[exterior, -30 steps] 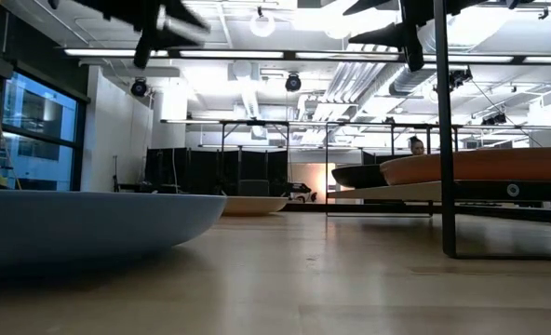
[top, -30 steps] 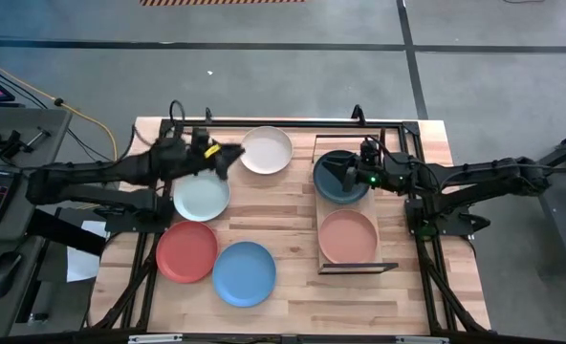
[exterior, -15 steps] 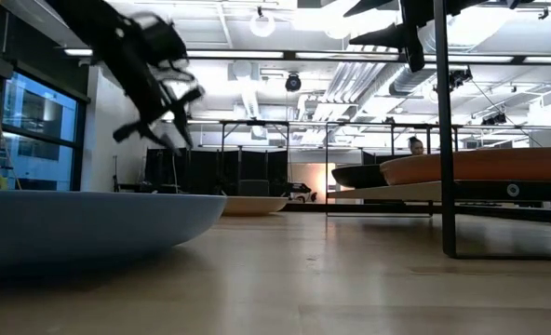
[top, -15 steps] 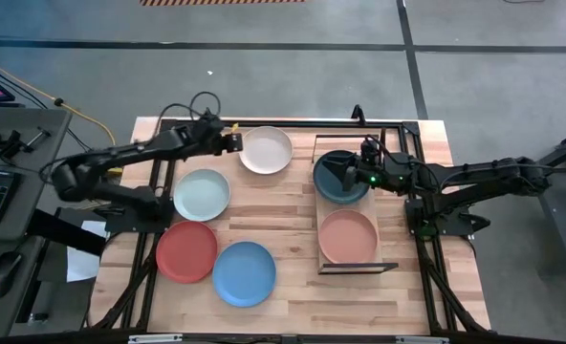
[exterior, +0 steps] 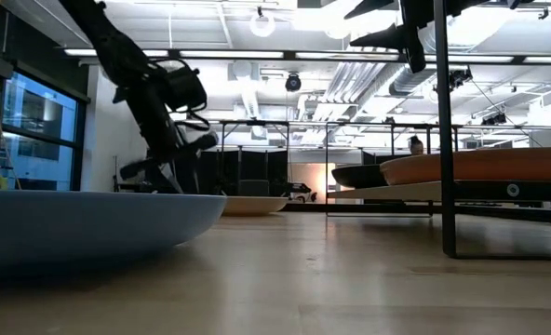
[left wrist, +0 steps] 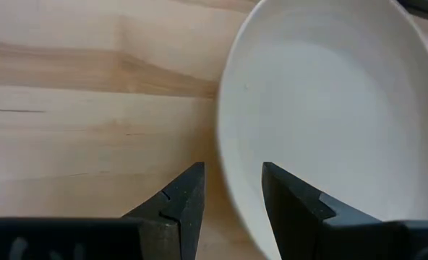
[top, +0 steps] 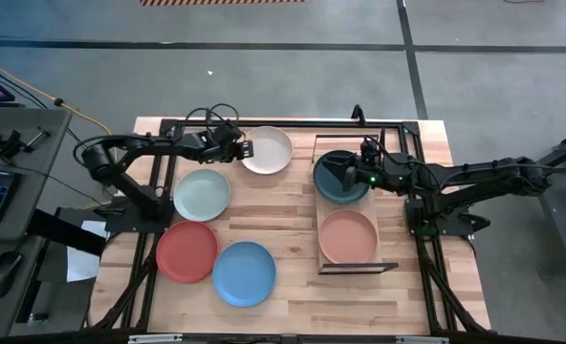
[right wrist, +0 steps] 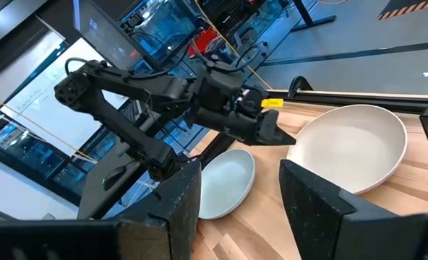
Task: Place and stack plates onto a shelf
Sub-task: Stack the white plate on top of the black plate on the shelf
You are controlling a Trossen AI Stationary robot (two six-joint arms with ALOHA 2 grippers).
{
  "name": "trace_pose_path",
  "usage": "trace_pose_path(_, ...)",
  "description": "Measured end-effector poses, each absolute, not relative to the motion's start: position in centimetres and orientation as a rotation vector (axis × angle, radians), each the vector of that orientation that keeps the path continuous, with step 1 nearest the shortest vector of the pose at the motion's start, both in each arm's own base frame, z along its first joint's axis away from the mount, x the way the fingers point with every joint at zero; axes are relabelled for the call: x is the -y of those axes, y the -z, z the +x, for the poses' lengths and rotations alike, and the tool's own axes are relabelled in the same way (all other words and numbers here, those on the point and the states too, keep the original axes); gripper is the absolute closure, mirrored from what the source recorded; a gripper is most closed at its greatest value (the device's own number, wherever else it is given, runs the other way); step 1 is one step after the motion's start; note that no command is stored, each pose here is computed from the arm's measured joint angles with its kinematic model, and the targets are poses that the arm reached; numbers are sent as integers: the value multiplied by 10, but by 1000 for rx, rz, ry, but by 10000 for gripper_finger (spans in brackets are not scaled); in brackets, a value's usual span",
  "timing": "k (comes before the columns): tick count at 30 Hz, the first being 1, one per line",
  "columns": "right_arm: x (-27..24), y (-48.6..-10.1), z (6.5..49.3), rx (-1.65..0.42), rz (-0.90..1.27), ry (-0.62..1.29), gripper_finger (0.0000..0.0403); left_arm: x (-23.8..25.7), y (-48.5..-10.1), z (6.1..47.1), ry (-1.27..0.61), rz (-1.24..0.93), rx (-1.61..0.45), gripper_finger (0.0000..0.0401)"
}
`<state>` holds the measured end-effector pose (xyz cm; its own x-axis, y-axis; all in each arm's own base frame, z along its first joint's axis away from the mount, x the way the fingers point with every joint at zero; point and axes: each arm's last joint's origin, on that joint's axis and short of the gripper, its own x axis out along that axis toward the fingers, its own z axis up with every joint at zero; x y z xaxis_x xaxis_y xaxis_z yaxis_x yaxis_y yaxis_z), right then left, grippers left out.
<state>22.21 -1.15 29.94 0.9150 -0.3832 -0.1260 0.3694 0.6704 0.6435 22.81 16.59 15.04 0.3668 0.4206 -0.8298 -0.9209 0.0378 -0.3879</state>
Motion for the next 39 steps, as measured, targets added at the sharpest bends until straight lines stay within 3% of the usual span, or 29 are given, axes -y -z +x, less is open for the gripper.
trace_pose_path(9, 12, -299, 222, 29, 717, 449, 233, -169, -130, 232, -1141, -1099, -641, 289)
trace_pose_path(16, 12, -299, 222, 29, 717, 449, 234, -171, -126, 236, -1119, -1100, -625, 376)
trace_pose_path(18, 12, -299, 222, 28, 717, 447, 233, -171, -133, 236, -1084, -1084, -608, 393)
trace_pose_path(26, 12, -301, 222, 46, 731, 437, 233, -156, -192, 211, -977, -917, -600, 398)
trace_pose_path(33, 12, -316, 223, 190, 731, 380, 233, -97, -239, 193, -816, -881, -587, 399)
trace_pose_path(39, 12, -330, 221, 329, 699, 358, 234, -46, -249, 210, -685, -960, -516, 400)
